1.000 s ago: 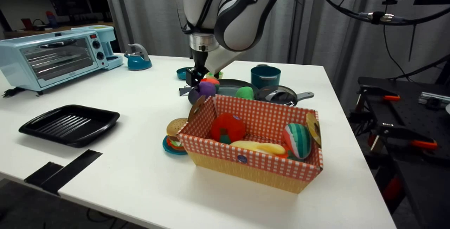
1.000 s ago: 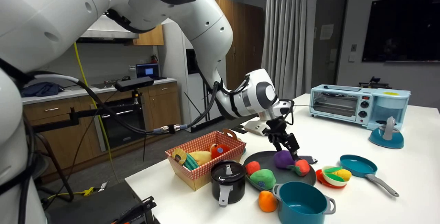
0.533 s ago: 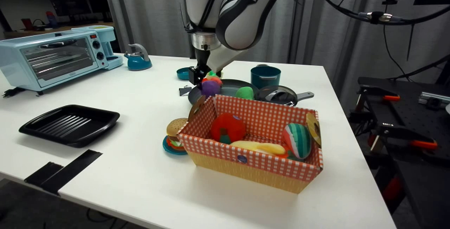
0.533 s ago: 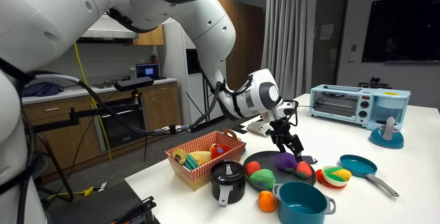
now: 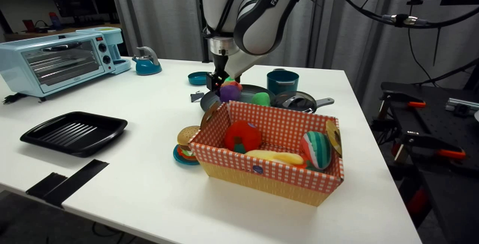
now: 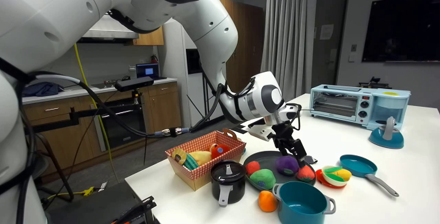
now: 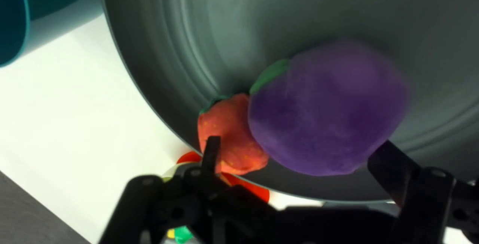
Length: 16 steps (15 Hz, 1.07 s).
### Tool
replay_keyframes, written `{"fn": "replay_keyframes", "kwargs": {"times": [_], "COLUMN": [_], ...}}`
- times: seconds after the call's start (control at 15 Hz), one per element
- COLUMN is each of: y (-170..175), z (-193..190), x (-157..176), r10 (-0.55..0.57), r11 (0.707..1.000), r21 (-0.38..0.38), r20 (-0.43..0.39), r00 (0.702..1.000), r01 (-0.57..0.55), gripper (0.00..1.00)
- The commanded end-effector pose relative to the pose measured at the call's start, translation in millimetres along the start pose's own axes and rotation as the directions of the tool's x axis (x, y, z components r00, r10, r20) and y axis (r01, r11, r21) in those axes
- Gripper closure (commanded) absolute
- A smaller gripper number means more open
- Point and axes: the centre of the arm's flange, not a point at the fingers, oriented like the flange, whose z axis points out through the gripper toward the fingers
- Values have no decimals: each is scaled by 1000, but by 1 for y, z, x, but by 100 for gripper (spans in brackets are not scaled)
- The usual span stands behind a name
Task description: Take the apple and the pear plush toys from the plate, put them in the box, and put the purple plush toy in the blue pot
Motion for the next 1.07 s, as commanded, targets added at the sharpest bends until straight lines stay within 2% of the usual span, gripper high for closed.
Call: {"fn": "replay_keyframes", "kwargs": {"times": [0.0, 0.13, 0.2, 0.27, 0.53, 0.87, 1.0], "y": [1, 0, 0, -1, -2, 0, 7], "z": [5, 8, 9, 10, 9, -17, -39], "x": [-9, -14, -15, -17, -20, -21, -26], "r10": [31, 32, 35, 37, 44, 15, 0], "r11": [999, 999, 999, 999, 998, 998, 998], "r21": [-14, -21, -24, -27, -40, -60, -70], "r20": [15, 22, 26, 28, 30, 10, 3], "r00": [999, 999, 999, 999, 999, 1000, 1000], "r01": [-31, -32, -34, -36, -43, -15, 1], "gripper": [0, 0, 9, 26, 58, 90, 92]}}
